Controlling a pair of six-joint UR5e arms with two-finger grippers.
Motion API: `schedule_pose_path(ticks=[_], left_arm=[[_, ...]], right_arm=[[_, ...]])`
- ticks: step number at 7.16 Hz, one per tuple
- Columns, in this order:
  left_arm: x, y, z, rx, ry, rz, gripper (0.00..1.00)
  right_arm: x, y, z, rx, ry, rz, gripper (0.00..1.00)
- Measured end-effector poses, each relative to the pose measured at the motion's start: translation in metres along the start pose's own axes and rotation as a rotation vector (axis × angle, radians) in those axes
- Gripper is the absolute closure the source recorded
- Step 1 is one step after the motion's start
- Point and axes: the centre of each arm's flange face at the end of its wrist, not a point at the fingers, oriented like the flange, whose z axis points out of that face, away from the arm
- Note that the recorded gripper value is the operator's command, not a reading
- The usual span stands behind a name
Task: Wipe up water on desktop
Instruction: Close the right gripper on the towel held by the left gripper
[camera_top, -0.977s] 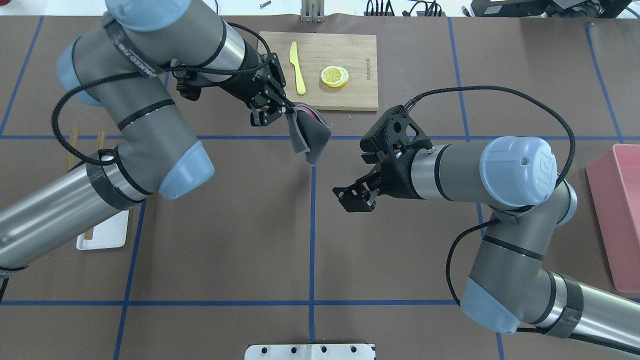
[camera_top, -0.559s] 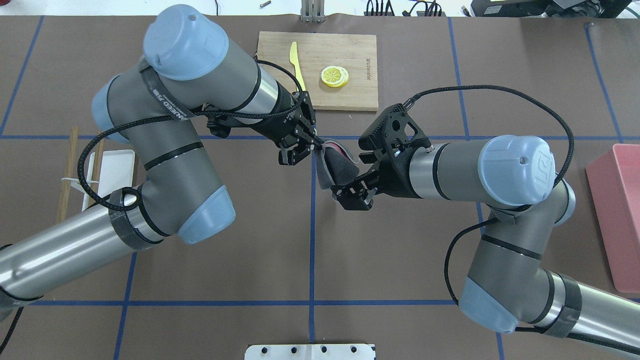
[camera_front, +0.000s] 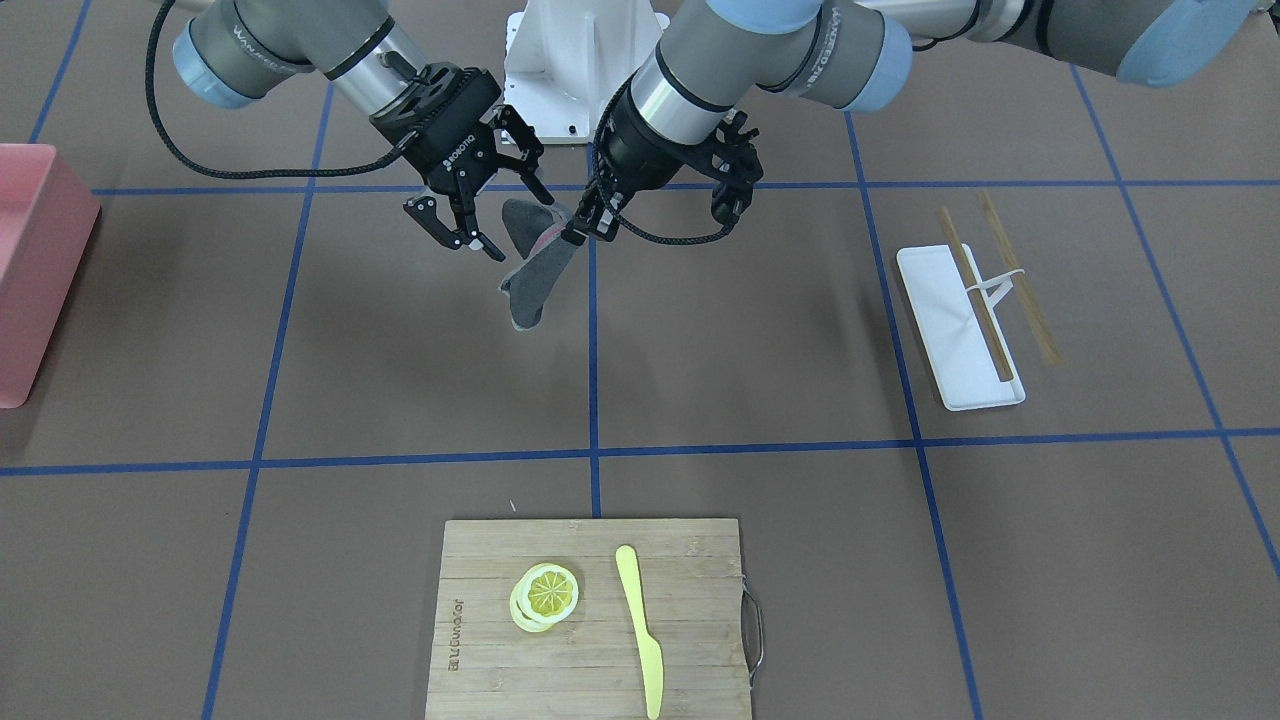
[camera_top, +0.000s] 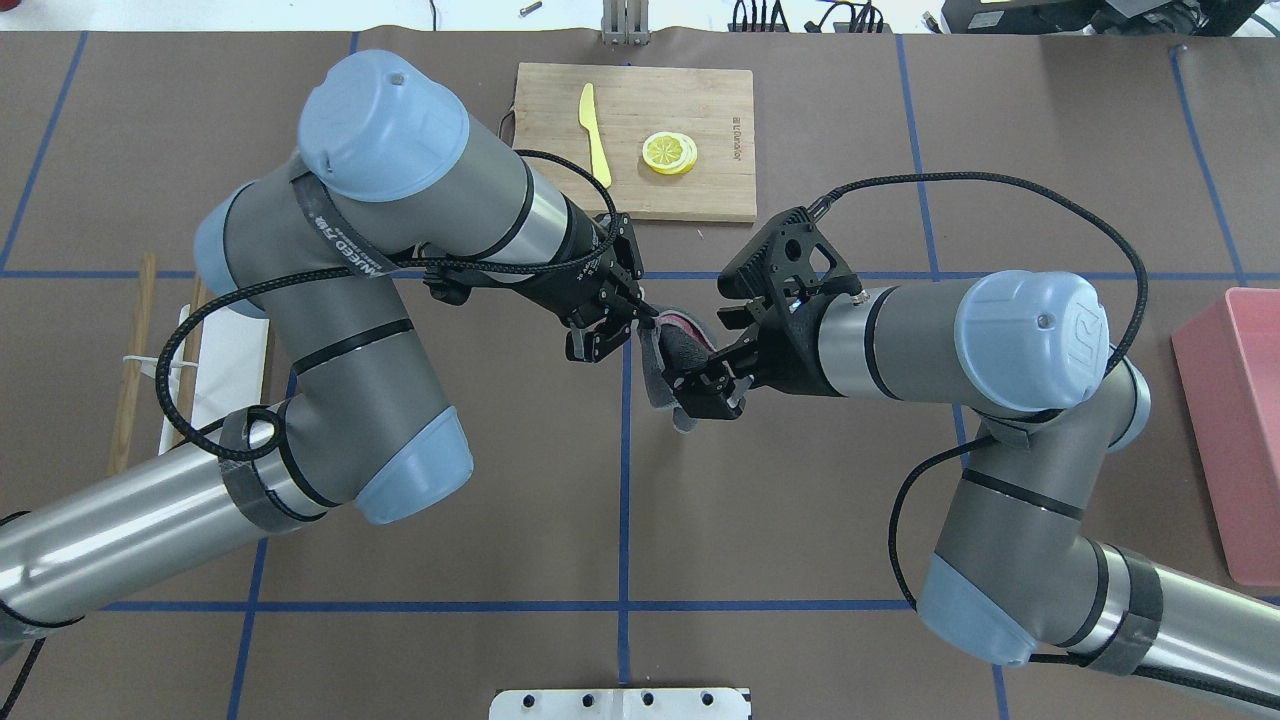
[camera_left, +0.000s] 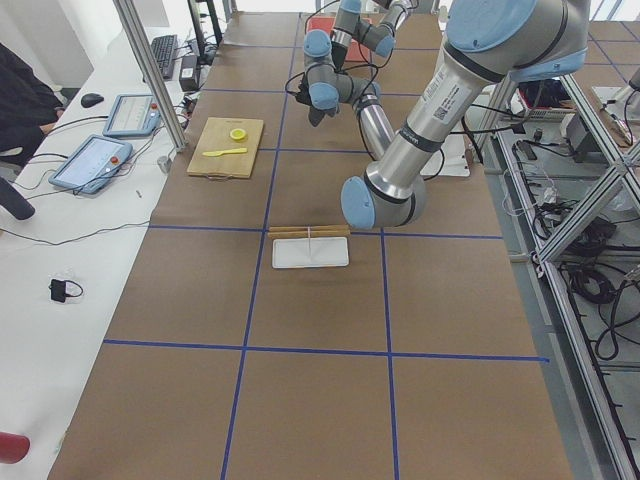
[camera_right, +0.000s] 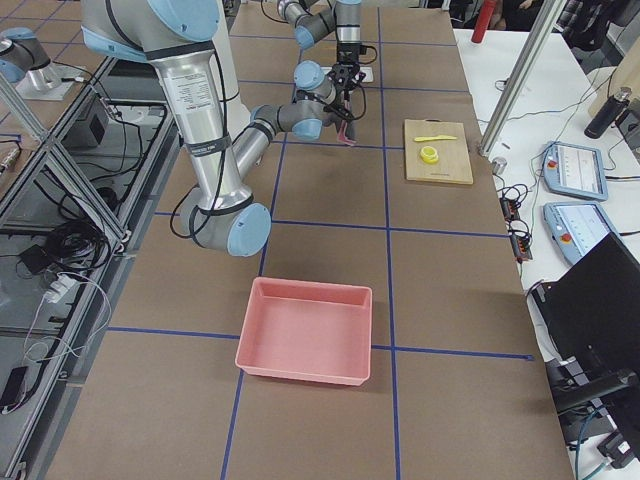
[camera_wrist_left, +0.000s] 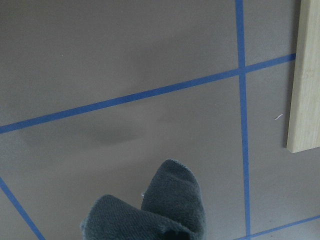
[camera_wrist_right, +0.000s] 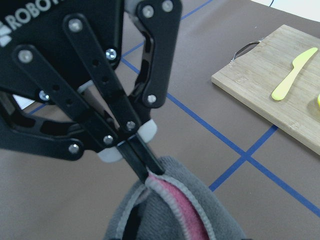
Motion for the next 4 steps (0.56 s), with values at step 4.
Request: schedule_pose_path(ticks=[4], left_arm=[[-0.0055, -0.0076, -0.0015, 0.003, -0.004, 0.008, 1.0]], right_arm=[[-0.0006, 0.002, 0.0018, -0.006, -0.002, 0.011, 0.6]])
